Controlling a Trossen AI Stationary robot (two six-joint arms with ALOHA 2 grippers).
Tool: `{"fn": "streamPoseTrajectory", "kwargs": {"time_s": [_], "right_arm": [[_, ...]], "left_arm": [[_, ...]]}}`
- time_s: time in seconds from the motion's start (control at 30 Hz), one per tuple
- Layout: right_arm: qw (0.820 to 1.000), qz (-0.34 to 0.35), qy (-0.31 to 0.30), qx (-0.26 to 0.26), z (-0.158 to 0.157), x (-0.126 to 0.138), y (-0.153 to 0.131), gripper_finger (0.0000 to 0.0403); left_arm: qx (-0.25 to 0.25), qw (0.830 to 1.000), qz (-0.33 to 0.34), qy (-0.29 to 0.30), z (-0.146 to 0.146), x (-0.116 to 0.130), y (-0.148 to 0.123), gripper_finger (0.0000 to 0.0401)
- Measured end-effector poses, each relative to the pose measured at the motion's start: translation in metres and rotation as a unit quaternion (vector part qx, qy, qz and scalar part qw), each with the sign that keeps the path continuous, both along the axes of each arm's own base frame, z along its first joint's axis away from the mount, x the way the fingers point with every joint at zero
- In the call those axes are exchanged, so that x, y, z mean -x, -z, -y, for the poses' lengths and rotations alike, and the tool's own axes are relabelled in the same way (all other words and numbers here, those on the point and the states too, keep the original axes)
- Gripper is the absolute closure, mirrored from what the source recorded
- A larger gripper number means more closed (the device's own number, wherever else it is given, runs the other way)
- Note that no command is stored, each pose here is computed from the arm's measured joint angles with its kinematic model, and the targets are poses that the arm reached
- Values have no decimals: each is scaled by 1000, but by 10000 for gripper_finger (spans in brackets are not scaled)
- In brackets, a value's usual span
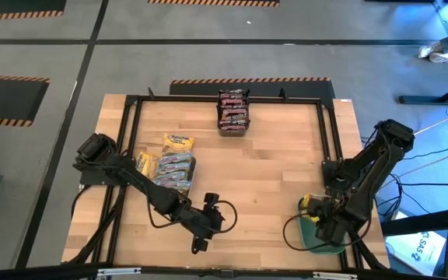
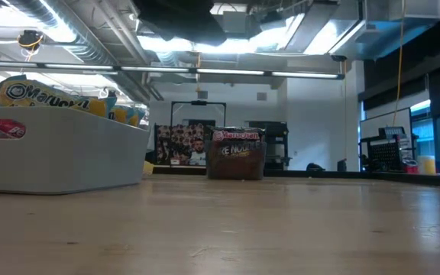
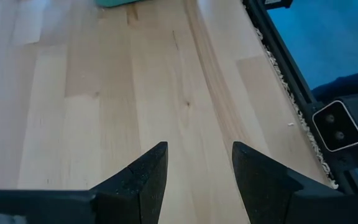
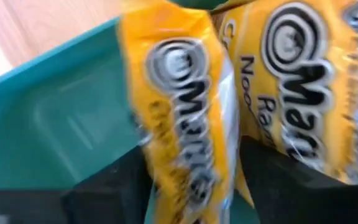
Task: Sort Maruchan noodles
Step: Put the bottom yellow noodle pack into the green bin, then put the top yellow noodle pack into the green bin
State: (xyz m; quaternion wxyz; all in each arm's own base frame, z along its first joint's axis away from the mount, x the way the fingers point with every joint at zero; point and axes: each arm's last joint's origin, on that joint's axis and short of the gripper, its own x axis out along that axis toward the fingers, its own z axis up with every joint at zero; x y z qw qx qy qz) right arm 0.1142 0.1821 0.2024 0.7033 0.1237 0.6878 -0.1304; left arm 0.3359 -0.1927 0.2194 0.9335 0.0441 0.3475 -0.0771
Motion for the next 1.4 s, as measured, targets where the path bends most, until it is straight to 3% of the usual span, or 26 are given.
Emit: {"fn": "streamPoseTrajectory", "kwargs": {"time_s": [0.13, 0.3, 0.57, 0.93, 1.13, 1.27, 1.4], "right_arm": [[1000, -9, -2, 13, -1, 0, -19, 164], [997, -7, 15, 75, 7, 2, -41, 160], [992, 10, 43, 122, 15, 1, -32, 160], [991, 11, 59, 117, 20, -11, -75, 159], [981, 139, 86, 107, 18, -31, -90, 159], [941, 301, 103, 118, 13, -54, -86, 159], [918, 374, 73, 110, 11, -83, -72, 159]], "left_arm": [[1, 1000, 5, -7, -3, -3, -1, 227], [4, 1000, 10, -10, -6, -5, -2, 227], [-1, 999, 38, -37, -5, -9, -2, 227], [13, 998, 40, -44, -5, -9, -4, 227], [21, 997, 4, -69, -15, 10, -22, 227], [-6, 993, -39, -108, -27, 38, -40, 227], [-32, 984, -78, -159, -39, 72, -58, 227]]}}
